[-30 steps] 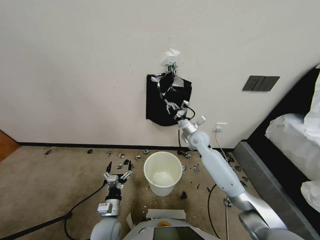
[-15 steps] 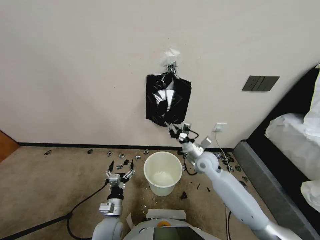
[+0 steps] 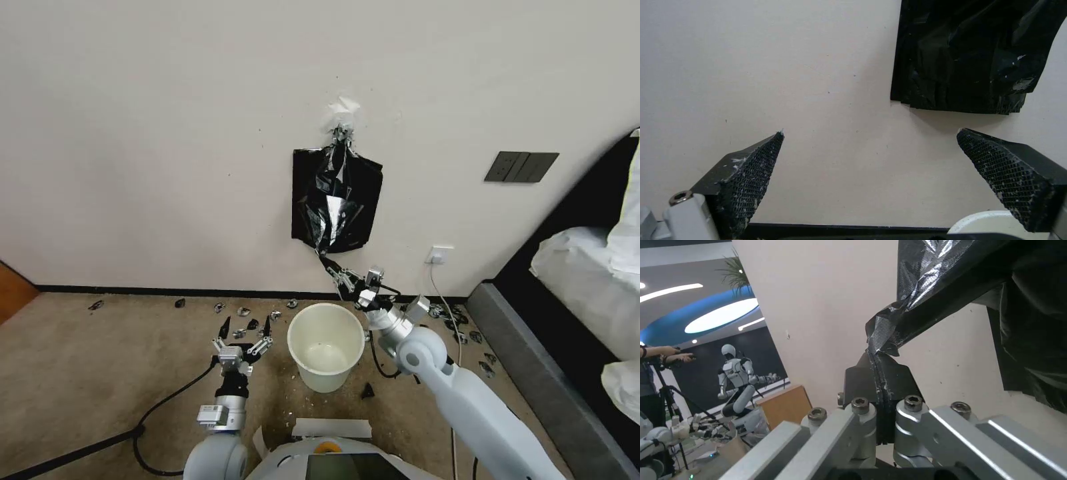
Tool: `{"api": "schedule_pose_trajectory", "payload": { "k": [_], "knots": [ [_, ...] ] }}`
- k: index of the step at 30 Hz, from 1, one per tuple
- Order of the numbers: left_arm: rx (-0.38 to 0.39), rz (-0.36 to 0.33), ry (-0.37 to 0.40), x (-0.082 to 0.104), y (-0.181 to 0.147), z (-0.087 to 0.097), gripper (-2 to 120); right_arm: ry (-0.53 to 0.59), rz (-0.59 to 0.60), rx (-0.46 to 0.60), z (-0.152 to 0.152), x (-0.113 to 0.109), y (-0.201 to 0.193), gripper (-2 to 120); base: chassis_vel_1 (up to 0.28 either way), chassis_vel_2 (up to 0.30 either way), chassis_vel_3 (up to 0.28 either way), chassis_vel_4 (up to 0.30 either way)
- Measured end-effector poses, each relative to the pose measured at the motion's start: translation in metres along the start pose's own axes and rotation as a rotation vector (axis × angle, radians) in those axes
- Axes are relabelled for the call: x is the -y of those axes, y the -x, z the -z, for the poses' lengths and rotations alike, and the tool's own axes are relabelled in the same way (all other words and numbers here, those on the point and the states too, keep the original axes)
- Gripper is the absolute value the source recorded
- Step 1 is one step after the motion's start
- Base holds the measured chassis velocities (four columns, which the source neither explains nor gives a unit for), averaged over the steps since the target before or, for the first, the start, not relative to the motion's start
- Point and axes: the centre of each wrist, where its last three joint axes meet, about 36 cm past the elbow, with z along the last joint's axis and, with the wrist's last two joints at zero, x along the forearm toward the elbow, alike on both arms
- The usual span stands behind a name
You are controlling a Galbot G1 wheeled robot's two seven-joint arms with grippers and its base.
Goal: Place a trash bag onto the trash bin.
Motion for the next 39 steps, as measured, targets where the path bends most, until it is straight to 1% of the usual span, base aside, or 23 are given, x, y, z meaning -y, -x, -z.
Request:
{"api": "schedule_pose_trajectory", "payload": {
  "k": [4,12,18,23,27,29,30,33,34,35,37,38,39],
  "knots": [
    [0.001,-0.001,0.0,0.0,0.0,0.0,100,0.0,0.0,-0.008,-0.002,-0.001,-0.003,0,0.0,0.0,0.0,0.0],
    [0.003,-0.008,-0.002,0.001,0.001,0.0,100,0.014,0.004,-0.043,-0.019,-0.015,-0.016,0,0.0,0.0,0.0,0.0],
    [0.002,-0.011,-0.001,0.001,0.001,0.0,100,0.016,0.006,-0.054,-0.023,-0.019,-0.02,0,0.0,0.0,0.0,0.0],
    [0.005,-0.015,-0.002,0.001,0.002,0.001,100,0.015,0.008,-0.054,-0.023,-0.019,-0.019,0,0.0,0.0,0.0,0.0],
    [0.018,-0.028,-0.002,0.002,0.004,0.007,100,0.01,0.001,-0.038,-0.017,-0.016,-0.014,0,0.0,0.0,0.0,0.0],
    [0.028,-0.046,-0.007,0.002,0.008,0.014,100,0.013,-0.017,-0.01,-0.008,-0.014,-0.009,0,0.0,0.0,0.0,0.0],
    [0.028,-0.046,-0.007,0.002,0.008,0.014,100,0.013,-0.017,-0.01,-0.008,-0.014,-0.009,0,0.0,0.0,0.0,0.0],
    [0.064,-0.099,0.006,-0.005,0.02,0.03,100,0.015,-0.049,0.036,0.007,-0.013,0.0,0,0.0,0.0,0.0,0.0],
    [0.064,-0.099,0.006,-0.005,0.02,0.03,100,0.015,-0.049,0.036,0.007,-0.013,0.0,0,0.0,0.0,0.0,0.0],
    [0.076,-0.117,0.011,-0.008,0.026,0.036,100,0.015,-0.06,0.046,0.01,-0.013,0.002,0,0.0,0.0,0.0,0.0],
    [0.104,-0.174,0.023,-0.018,0.042,0.054,100,0.015,-0.091,0.06,0.016,-0.013,0.005,0,0.0,0.0,0.0,0.0],
    [0.104,-0.174,0.023,-0.018,0.042,0.054,100,0.015,-0.091,0.06,0.016,-0.013,0.005,0,0.0,0.0,0.0,0.0],
    [0.118,-0.197,0.023,-0.023,0.051,0.063,100,0.015,-0.101,0.061,0.017,-0.014,0.006,0,0.0,0.0,0.0,0.0]
  ]
}}
